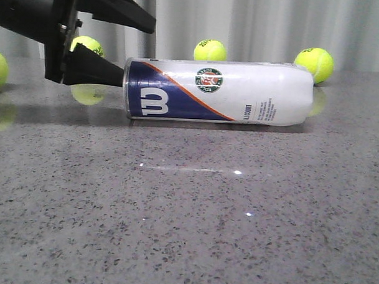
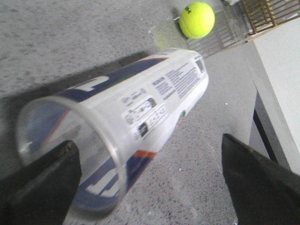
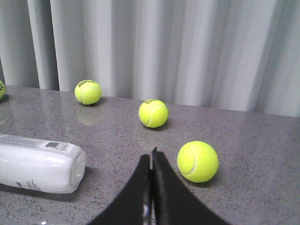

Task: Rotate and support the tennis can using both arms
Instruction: 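Reach the left gripper to the can's metal end and grasp it, then lift the can with the left gripper, tilting it upright toward the left arm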

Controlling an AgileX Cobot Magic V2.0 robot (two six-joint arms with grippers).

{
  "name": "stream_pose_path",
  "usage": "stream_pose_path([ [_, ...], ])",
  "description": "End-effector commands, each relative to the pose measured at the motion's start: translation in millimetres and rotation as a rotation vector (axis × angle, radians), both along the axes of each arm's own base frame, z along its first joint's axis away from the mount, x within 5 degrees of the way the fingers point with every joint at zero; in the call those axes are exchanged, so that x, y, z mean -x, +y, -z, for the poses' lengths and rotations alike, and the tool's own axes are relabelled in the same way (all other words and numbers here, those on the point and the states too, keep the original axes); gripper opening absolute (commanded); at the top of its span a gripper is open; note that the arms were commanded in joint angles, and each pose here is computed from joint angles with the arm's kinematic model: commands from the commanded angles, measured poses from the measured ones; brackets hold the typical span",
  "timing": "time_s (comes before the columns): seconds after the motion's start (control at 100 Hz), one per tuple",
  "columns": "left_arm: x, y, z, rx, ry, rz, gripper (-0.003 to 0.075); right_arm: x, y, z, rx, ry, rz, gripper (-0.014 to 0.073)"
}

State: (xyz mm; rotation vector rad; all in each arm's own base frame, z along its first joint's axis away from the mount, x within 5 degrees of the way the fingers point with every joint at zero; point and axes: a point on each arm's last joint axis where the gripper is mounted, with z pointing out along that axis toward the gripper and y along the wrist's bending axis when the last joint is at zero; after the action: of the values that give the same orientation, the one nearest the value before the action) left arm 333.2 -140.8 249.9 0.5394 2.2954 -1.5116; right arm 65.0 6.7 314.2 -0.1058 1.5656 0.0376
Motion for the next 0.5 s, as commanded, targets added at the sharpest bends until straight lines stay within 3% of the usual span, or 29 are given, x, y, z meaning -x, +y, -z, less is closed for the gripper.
stream_pose_path([
  [0.0,3.2,-13.2,-27.1,0.110,-0.043,0.032,0.0584,0.8,-1.3,-15.0,-0.013,-0.093,0.016,-0.0068],
  [0.08,2.2,-18.8,-24.8,0.130,-0.028,0.034,0.0579,0.8,-1.3,-15.0,-0.013,-0.093,0.016,-0.0068],
  [0.15,2.6,-23.0,-23.9,0.145,-0.018,0.038,0.0530,0.8,-1.3,-15.0,-0.013,-0.093,0.016,-0.0068],
  [0.22,4.0,-26.0,-24.1,0.147,-0.017,0.046,0.0421,0.8,-1.3,-15.0,-0.013,-0.093,0.016,-0.0068],
  [0.42,6.0,-29.0,-24.7,0.153,-0.034,0.066,-0.0021,0.8,-1.3,-15.0,-0.013,-0.093,0.016,-0.0068],
  [0.49,7.1,-29.2,-25.4,0.160,-0.049,0.084,-0.0021,0.8,-1.3,-15.0,-0.013,-0.093,0.016,-0.0068],
])
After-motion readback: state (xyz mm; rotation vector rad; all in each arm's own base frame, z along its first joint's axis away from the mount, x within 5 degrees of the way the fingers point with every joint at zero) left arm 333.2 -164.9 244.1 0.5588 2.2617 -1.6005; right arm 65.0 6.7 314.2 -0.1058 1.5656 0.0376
